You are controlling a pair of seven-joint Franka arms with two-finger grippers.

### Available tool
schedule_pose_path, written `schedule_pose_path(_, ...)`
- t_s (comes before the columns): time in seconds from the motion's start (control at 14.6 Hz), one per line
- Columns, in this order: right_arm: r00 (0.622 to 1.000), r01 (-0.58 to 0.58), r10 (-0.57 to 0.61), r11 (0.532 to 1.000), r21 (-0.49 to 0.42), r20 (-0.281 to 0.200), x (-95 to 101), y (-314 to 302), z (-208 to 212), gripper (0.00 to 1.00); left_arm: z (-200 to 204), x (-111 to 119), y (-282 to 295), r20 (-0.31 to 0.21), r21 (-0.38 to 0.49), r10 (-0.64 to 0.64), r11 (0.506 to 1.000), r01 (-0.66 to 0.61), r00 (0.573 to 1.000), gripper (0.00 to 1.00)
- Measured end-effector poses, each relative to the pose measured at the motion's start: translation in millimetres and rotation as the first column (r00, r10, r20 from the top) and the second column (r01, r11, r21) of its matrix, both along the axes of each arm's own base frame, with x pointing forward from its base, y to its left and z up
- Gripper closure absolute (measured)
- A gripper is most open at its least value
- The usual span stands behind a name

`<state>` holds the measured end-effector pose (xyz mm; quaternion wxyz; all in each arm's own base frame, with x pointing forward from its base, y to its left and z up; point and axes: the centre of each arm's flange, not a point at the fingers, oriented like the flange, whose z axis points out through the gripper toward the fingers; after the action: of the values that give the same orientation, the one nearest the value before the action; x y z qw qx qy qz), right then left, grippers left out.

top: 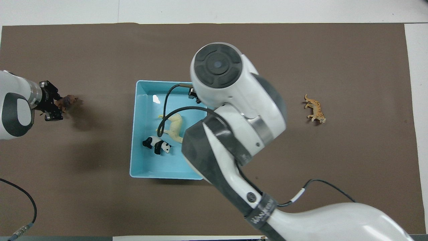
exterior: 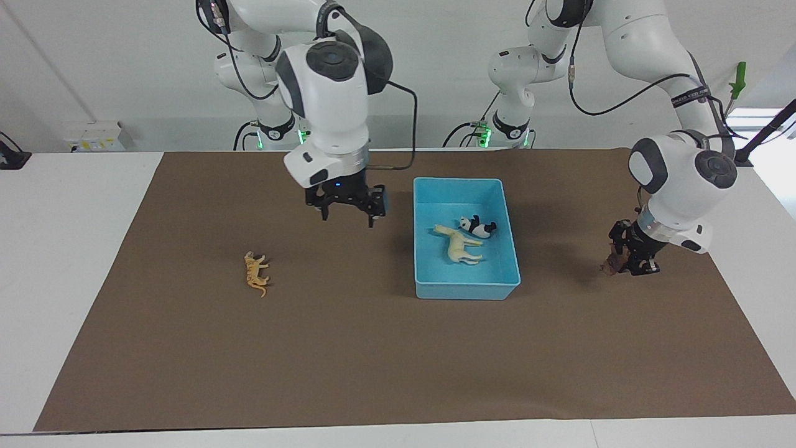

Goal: Put all toys into storage box

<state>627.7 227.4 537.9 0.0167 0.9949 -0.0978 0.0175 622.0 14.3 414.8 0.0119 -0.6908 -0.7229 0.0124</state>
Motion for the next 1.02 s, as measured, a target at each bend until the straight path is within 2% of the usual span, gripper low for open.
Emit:
schedule_pose_path(0.14, 0.999, -0.022, 0.022, 1.0, -0.012, -0.039, 19.5, -66.5, -18.3, 0.0, 32.6, -15.6, -59.2, -0.008, -0.019, -0.044, 0.999, 0.044, 0.999, 0.63)
schedule_pose_path(0.27, 0.996, -0.044, 0.043, 0.999, -0.014, -0.074, 26.8, -121.8, -41.7, 0.0, 51.7, -35.5, -116.3, -0.022, -0.051, -0.103, 0.993, 0.102, 0.994, 0.63)
schedule_pose_path(0.41, 0.997, -0.052, 0.051, 0.999, -0.01, -0.058, 23.7, -163.8, -75.0, 0.0, 57.2, -57.2, -165.7, -0.023, -0.099, -0.158, 0.983, 0.155, 0.987, 0.63)
schedule_pose_path(0.55, 0.997, -0.079, 0.079, 0.997, -0.007, 0.009, 6.5, -197.5, -121.9, 0.0, 50.4, -76.7, -207.7, 0.016, -0.119, -0.199, 0.973, 0.2, 0.98, 0.63)
schedule_pose_path(0.68, 0.995, -0.083, 0.084, 0.996, -0.007, 0.053, -21.6, -217.6, -169.4, 0.0, 29.7, -95.5, -241.6, 0.092, -0.127, -0.206, 0.968, 0.216, 0.974, 0.63)
schedule_pose_path(0.82, 0.995, -0.088, 0.088, 0.996, -0.002, 0.053, -46.7, -217.0, -195.7, 0.0, 7.4, -113.5, -260.2, 0.131, -0.132, -0.198, 0.968, 0.215, 0.971, 0.63)
schedule_pose_path(0.89, 0.994, -0.093, 0.093, 0.996, 0.001, 0.054, -52.8, -212.4, -198.3, 0.0, 0.0, -119.5, -264.8, 0.137, -0.132, -0.201, 0.967, 0.219, 0.97, 0.63)
schedule_pose_path(1.02, 0.992, -0.111, 0.111, 0.994, 0.004, 0.057, -57.7, -201.0, -195.1, 0.0, -3.3, -122.7, -266.0, 0.139, -0.132, -0.203, 0.966, 0.221, 0.969, 0.47)
